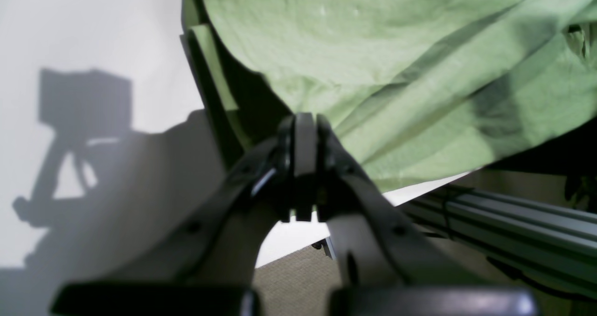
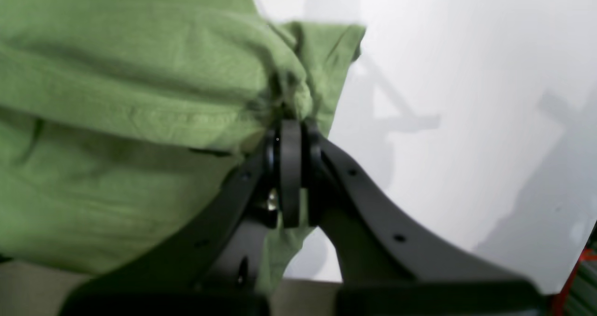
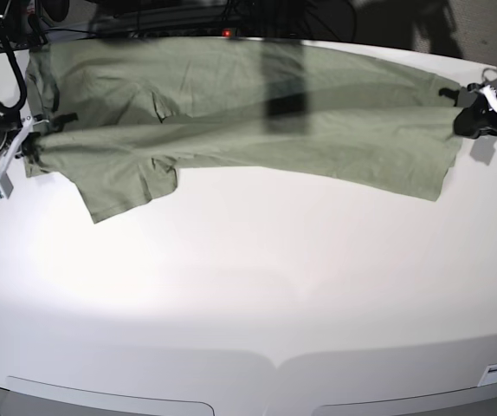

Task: Fold the T-shirt properly
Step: 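Lay the folded hem down and open both grippers, then move the right gripper to the sleeve edge and pinch it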

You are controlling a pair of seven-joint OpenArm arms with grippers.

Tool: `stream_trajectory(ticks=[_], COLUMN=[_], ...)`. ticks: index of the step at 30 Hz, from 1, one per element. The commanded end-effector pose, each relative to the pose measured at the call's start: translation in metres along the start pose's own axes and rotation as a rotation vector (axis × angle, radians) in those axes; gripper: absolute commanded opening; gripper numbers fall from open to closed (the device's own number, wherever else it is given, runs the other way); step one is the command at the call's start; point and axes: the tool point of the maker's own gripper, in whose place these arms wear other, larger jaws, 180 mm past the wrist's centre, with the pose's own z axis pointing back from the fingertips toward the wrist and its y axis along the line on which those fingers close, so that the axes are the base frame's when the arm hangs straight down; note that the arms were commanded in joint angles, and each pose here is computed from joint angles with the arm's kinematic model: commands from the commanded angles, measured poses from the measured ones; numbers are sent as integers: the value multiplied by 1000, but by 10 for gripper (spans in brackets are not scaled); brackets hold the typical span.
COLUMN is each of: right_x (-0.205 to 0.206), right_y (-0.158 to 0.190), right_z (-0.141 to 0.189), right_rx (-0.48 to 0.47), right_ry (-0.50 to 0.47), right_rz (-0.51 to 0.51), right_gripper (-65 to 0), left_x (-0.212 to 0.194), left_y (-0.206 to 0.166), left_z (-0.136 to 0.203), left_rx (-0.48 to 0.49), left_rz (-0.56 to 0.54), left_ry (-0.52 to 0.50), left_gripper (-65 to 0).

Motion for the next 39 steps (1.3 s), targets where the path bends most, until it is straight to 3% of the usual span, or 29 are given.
stream_trajectory(ticks=[1, 7, 9, 12, 20, 24, 27, 30, 35, 39], right_x=[6, 5, 4, 3, 6, 11, 26, 56, 107, 117], right_y=[-9, -9, -9, -9, -9, -12, -24, -31, -15, -5], right_z=[8, 7, 7, 7, 7, 8, 10, 17, 34, 35], right_rx=[-28, -26, -26, -27, -26, -45, -108, -129, 18, 65], right_ry=[-15, -10, -6, -2, -20, -44, -114, -253, -449, -483], right_rz=[21, 21, 21, 21, 21, 28, 53, -34, -104, -118], right_gripper=[-650, -650, -650, -553, -437, -302, -270, -271, -271, -271], left_x=[10, 5, 2, 0, 2, 15, 39, 60, 60, 38], left_y=[-1, -3, 1, 4, 6, 6, 2, -12, -35, -45], left_z=[4, 2, 2, 2, 2, 3, 5, 4, -18, -44], left_rx=[-5, -4, 16, 31, 45, 44, 26, -48, -108, -79], left_rz=[-20, -12, -20, -26, -33, -35, -29, 11, 84, 116], left_ry=[-32, -24, -7, 6, -5, -76, -208, -312, -352, -298], left_gripper=[-650, -642, -573, -520, -518, -518, -518, -519, -519, -519])
